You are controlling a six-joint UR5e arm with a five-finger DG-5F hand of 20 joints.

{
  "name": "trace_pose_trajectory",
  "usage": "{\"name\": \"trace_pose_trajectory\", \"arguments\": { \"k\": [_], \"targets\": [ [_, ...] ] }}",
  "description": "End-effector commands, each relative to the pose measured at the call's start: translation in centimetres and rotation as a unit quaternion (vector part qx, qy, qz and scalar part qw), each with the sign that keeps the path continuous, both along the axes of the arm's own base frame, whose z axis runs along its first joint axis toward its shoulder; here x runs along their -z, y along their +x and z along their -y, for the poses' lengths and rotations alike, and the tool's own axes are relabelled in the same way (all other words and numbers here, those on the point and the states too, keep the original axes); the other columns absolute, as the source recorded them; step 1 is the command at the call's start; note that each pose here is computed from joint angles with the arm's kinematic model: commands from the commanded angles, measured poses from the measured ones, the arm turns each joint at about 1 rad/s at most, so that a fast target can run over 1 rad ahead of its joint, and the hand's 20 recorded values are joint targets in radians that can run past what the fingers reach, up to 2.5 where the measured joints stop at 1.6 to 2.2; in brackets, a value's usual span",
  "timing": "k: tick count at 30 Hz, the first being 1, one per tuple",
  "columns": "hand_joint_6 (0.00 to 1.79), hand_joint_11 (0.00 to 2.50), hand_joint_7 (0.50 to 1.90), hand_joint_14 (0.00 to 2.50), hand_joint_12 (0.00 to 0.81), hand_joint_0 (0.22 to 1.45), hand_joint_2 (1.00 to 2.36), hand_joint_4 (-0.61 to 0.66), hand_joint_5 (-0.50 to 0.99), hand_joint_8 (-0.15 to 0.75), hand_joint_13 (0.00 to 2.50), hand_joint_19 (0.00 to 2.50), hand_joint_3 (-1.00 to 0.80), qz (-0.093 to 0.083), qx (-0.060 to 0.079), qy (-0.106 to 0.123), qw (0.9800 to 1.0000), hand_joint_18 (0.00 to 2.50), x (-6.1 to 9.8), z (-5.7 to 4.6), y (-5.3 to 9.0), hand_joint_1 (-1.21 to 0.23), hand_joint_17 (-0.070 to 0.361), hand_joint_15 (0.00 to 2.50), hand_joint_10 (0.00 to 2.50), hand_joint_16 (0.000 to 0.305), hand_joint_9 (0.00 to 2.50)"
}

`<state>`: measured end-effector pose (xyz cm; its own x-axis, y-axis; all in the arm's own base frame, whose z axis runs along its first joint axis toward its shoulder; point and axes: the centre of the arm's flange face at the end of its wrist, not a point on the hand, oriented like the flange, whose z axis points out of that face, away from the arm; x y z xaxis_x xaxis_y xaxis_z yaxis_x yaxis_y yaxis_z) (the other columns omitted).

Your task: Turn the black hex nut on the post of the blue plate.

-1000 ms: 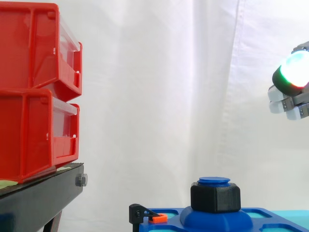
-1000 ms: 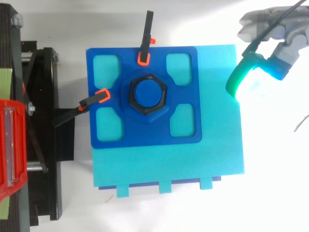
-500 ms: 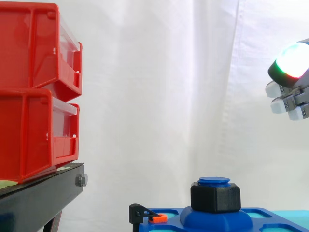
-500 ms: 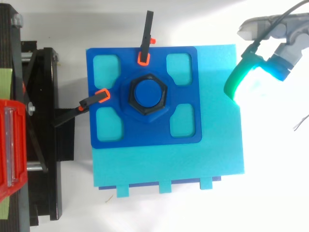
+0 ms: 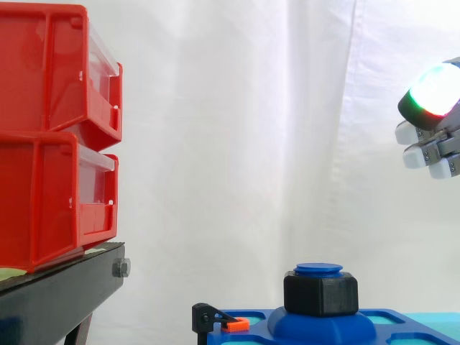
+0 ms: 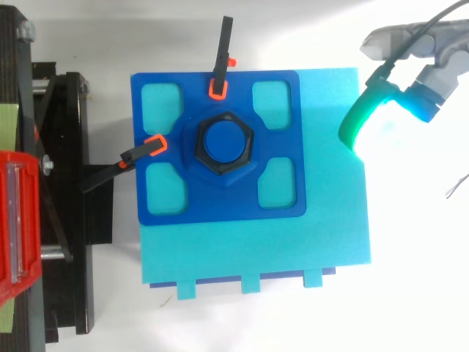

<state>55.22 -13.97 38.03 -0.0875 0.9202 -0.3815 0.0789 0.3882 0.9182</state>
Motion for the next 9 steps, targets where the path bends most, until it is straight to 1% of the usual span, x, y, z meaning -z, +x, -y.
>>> {"name": "trace_pose_trajectory", "arguments": {
  "k": [1, 2, 4, 7, 9],
  "targets": [
    [0.5, 0.0, 0.53, 0.0, 0.342, 0.45, 1.0, 0.01, -0.22, 0.145, 0.0, 0.02, -0.5, 0.0, 0.0, 0.0, 1.0, 0.0, 0.01, -0.03, 0.01, -0.46, 0.135, 0.0, 0.0, 0.06, 0.0],
    [0.5, 0.0, 0.53, 0.0, 0.343, 0.45, 1.0, 0.01, -0.22, 0.148, 0.0, 0.02, -0.5, 0.001, 0.0, 0.0, 1.0, 0.0, -0.09, -0.03, -0.01, -0.47, 0.134, 0.0, 0.0, 0.06, 0.0],
    [0.5, 0.0, 0.59, 0.0, 0.343, 0.45, 1.0, 0.02, -0.23, 0.148, 0.0, 0.02, -0.5, 0.001, 0.0, 0.0, 1.0, 0.0, -0.08, -0.03, -0.03, -0.47, 0.133, 0.0, 0.0, 0.059, 0.0],
    [0.5, 0.0, 0.54, 0.0, 0.344, 0.45, 1.0, 0.02, -0.22, 0.152, 0.0, 0.02, -0.5, 0.001, 0.001, 0.0, 1.0, 0.0, -0.08, 0.06, -0.05, -0.48, 0.132, 0.0, 0.0, 0.059, 0.0],
    [0.5, 0.0, 0.58, 0.0, 0.343, 0.45, 1.0, 0.04, -0.22, 0.153, 0.0, 0.02, -0.5, 0.0, 0.0, 0.0, 1.0, 0.0, 0.01, -0.03, 0.01, -0.47, 0.131, 0.0, 0.0, 0.058, 0.0]
  ]
}}
